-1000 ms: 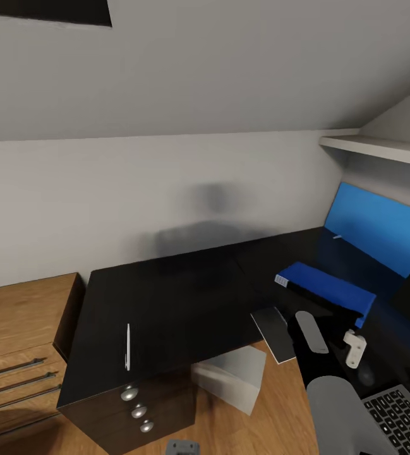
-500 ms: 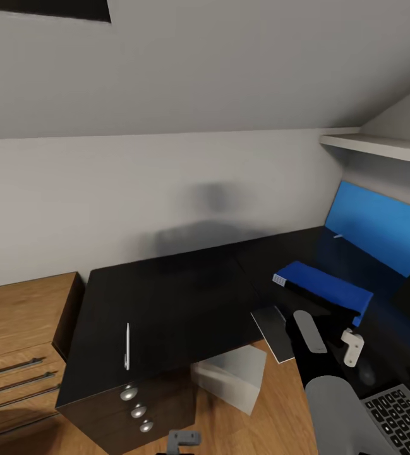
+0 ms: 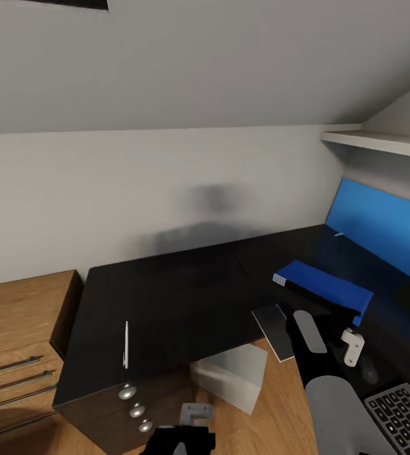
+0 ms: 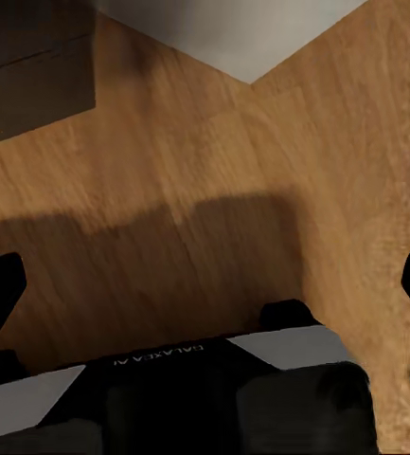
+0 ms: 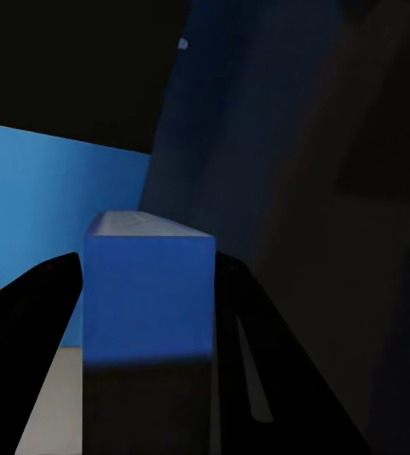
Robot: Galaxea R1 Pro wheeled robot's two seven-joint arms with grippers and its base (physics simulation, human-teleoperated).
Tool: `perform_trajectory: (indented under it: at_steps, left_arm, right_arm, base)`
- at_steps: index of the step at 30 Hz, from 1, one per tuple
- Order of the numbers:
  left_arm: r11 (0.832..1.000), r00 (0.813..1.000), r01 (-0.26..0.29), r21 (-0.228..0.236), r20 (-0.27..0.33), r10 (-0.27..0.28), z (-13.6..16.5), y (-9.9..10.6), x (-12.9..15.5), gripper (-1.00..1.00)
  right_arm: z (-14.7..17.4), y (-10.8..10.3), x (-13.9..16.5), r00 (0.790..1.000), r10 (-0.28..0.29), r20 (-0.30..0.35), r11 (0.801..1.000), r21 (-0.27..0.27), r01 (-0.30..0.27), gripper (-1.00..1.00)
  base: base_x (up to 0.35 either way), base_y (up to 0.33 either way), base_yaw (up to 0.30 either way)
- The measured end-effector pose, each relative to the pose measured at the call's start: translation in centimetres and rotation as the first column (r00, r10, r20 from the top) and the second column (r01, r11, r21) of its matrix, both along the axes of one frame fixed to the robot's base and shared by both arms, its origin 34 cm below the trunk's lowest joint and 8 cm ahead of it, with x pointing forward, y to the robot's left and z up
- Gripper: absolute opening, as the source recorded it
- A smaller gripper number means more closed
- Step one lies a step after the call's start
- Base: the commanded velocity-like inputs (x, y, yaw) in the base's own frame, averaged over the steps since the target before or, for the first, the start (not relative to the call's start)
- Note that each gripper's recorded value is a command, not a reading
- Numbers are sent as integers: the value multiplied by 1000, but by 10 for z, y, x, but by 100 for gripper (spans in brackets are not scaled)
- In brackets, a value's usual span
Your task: In the bedroom, organize the workspace by keeping the computer under the desk, ensuring the monitor is on the desk, placing the keyboard on the desk next to the monitor, placing the mouse on the desk next to the keyboard, moving the folder from the swivel chair onto the desk next to the mouse, stacking the notebook on top of the folder with the pen on top of the notebook, and positioning the swivel chair next to the desk.
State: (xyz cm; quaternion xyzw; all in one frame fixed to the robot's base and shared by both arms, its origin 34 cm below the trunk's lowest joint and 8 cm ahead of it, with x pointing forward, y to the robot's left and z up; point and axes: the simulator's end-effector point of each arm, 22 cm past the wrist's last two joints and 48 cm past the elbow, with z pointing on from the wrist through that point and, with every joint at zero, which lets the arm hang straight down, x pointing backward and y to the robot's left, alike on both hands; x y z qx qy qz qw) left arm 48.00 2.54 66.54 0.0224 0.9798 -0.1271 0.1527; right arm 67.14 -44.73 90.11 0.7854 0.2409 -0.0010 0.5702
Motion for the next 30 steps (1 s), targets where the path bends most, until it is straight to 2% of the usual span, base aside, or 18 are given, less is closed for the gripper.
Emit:
perform_trajectory:
  at_steps: [1, 3, 5, 10, 30]
  left_arm:
    - [999, 1000, 16, -47, -9, -16, 22, -13, 9, 100]
    - [995, 999, 30, -94, -8, -31, 48, -25, 21, 100]
    - [994, 999, 32, -104, -3, -32, 58, -27, 26, 100]
    - [997, 1000, 18, -76, -11, -19, 63, -21, 31, 100]
    - [1000, 995, 13, -10, -94, -14, 3, -5, 9, 100]
  right_arm:
    - [-1, 0, 0, 1000, 0, 0, 1000, -1, 0, -100]
    - [-4, 0, 1, 1000, 0, 0, 1000, -1, 0, -100]
    - [-6, 0, 1, 1000, 0, 0, 1000, -1, 0, -100]
    - [-13, 1, 2, 1000, 1, 0, 1000, 0, -1, -100]
    - [-40, 0, 4, 1000, 3, 3, 1000, -2, -3, -100]
  base:
    - [0, 0, 0]
    - [0, 0, 0]
    - [0, 0, 0]
    - [0, 0, 0]
    - [0, 0, 0]
